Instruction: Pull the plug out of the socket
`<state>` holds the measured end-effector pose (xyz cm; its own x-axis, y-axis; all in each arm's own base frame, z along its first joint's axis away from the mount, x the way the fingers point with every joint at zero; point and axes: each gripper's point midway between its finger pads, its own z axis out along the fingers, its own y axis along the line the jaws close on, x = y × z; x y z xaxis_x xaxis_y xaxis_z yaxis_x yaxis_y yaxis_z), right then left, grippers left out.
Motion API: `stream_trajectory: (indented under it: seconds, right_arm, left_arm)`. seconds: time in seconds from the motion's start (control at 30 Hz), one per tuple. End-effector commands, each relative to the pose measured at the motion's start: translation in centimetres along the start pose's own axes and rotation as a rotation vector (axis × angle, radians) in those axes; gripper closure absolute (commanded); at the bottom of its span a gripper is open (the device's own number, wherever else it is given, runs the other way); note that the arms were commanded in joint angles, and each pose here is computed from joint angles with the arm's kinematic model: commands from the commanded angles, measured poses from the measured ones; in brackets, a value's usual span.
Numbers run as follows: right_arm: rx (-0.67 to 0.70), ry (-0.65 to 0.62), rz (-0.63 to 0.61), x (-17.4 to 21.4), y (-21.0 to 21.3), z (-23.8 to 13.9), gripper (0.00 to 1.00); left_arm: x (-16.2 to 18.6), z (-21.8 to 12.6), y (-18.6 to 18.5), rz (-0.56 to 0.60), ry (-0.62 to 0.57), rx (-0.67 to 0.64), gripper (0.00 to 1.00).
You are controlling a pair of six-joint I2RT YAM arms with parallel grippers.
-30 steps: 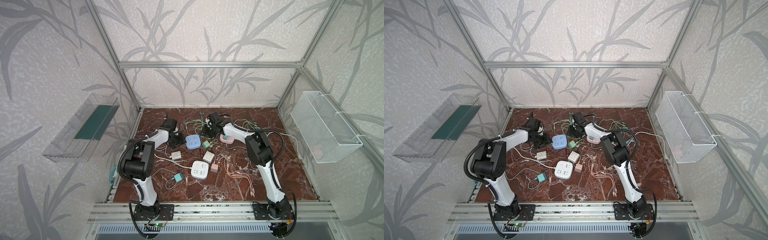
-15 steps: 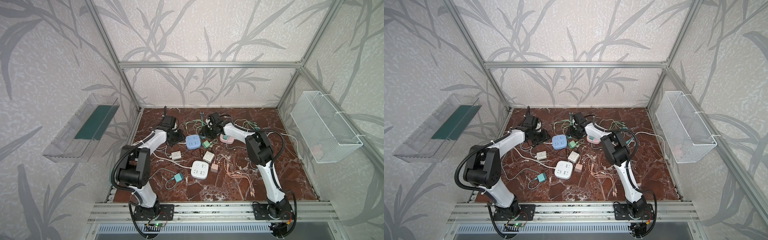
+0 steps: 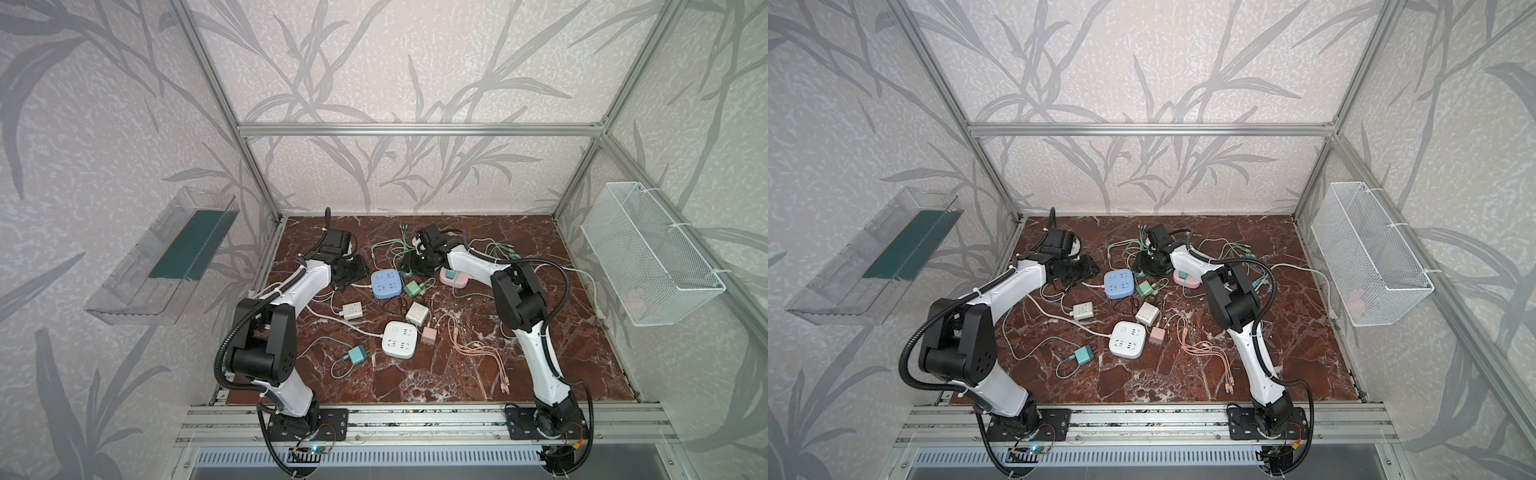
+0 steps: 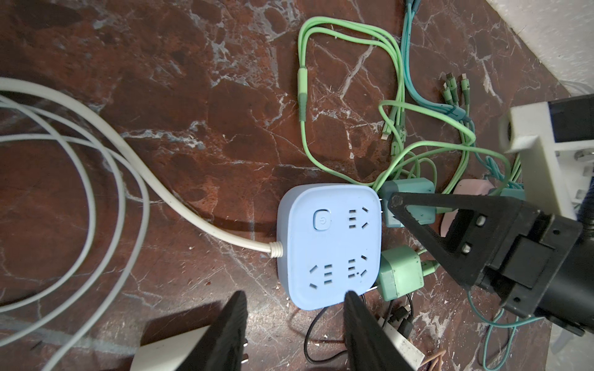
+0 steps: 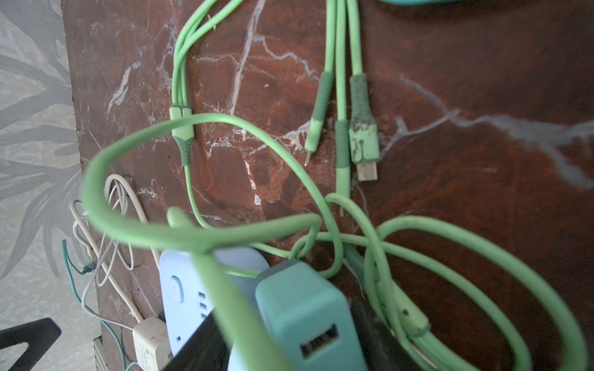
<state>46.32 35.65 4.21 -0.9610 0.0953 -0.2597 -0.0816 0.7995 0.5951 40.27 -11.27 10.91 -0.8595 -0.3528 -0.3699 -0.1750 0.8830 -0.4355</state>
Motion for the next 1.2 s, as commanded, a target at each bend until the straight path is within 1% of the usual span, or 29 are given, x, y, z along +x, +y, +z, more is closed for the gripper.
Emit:
stream_trajectory:
  seconds: [0.0,0.17,0.2,0.37,0.57,0.67,0.8,0.97,1.03,1.17]
  right_arm:
    - [0.044,-0.004,-0.004,-0.3,-0.4,-1.6,0.4]
    - [0.076,0.003,-0.005,-0.3,-0.2,-2.7,0.4]
    - [0.08,0.006,-0.034,-0.2,-0.2,-2.8,0.39]
    - [0.086,0.0,-0.025,-0.2,0.0,-3.6,0.39]
    - [0.071,0.0,-0.047,-0.4,1.7,-4.4,0.4]
    - [0.062,0.02,-0.057,-0.2,2.5,-3.9,0.44]
    - [0.082,0.041,-0.061,-0.4,2.6,-3.2,0.46]
    - [0.121,0.058,-0.092,-1.7,3.2,-3.2,0.47]
    - [0.138,0.082,-0.102,-1.5,3.2,-3.0,0.47]
    - [0.166,0.088,-0.116,-1.0,3.0,-3.0,0.47]
  left_arm:
    - [0.0,-0.8,-0.2,0.008,-0.024,-0.003,0.5]
    - [0.3,-0.7,-0.2,0.011,-0.021,0.0,0.5]
    - [0.3,-0.7,-0.2,0.009,-0.022,0.002,0.5]
    - [0.5,-0.5,-0.3,0.007,-0.018,0.015,0.5]
    - [0.5,-0.7,-0.5,0.014,-0.024,0.02,0.49]
    - [0.6,-0.7,-0.6,0.015,-0.025,0.027,0.5]
    - [0.8,-0.9,-0.5,0.019,-0.025,0.028,0.49]
    - [0.9,-1.1,-0.4,0.024,-0.032,0.03,0.49]
    - [0.9,-1.1,-0.5,0.024,-0.032,0.032,0.49]
    - [0.8,-1.2,-0.5,0.029,-0.034,0.033,0.49]
